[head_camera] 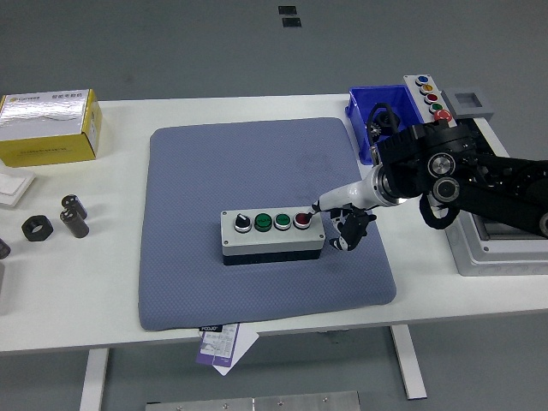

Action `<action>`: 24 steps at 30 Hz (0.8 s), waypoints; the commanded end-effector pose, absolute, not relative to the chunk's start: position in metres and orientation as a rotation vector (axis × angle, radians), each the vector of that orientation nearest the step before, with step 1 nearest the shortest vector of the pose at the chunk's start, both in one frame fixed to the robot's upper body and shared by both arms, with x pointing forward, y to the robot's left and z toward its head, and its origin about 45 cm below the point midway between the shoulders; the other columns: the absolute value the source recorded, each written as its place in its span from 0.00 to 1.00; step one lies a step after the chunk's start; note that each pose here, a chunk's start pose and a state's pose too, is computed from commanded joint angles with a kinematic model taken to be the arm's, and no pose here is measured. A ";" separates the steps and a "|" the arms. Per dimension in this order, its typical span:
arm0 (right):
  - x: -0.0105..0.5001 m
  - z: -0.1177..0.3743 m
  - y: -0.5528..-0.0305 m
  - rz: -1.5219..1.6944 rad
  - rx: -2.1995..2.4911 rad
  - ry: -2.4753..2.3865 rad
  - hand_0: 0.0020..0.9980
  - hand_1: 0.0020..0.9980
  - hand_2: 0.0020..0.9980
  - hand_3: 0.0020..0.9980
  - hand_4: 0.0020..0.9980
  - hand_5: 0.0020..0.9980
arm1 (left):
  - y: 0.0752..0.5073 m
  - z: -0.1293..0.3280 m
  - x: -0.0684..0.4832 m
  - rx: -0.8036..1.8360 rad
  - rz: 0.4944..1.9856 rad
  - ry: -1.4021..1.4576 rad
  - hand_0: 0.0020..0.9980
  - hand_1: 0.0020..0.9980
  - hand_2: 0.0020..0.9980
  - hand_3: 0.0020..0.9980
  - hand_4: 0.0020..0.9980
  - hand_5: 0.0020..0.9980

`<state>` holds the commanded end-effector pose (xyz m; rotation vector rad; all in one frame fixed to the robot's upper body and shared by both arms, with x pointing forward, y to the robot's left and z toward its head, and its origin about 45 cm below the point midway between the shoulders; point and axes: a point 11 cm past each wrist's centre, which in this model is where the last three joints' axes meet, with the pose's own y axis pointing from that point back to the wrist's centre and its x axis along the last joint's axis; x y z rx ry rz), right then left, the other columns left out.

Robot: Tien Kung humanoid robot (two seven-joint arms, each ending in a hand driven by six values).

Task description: Pick up the button,place it on the desk,press the button,press the button

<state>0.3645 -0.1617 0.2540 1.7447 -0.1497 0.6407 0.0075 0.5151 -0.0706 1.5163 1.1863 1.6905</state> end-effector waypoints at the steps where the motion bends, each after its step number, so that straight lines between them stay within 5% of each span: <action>1: 0.364 0.253 -0.162 0.644 1.741 -0.149 0.03 0.17 0.25 1.00 0.43 0.00 | 0.515 -0.071 0.008 1.516 1.691 1.186 0.62 0.50 0.49 0.59 0.65 0.13; 24: 0.398 0.311 -0.209 0.673 1.902 -0.662 0.03 0.17 0.25 1.00 0.45 0.03 | 0.509 -0.074 0.001 1.513 1.682 1.205 0.62 0.50 0.49 0.59 0.65 0.13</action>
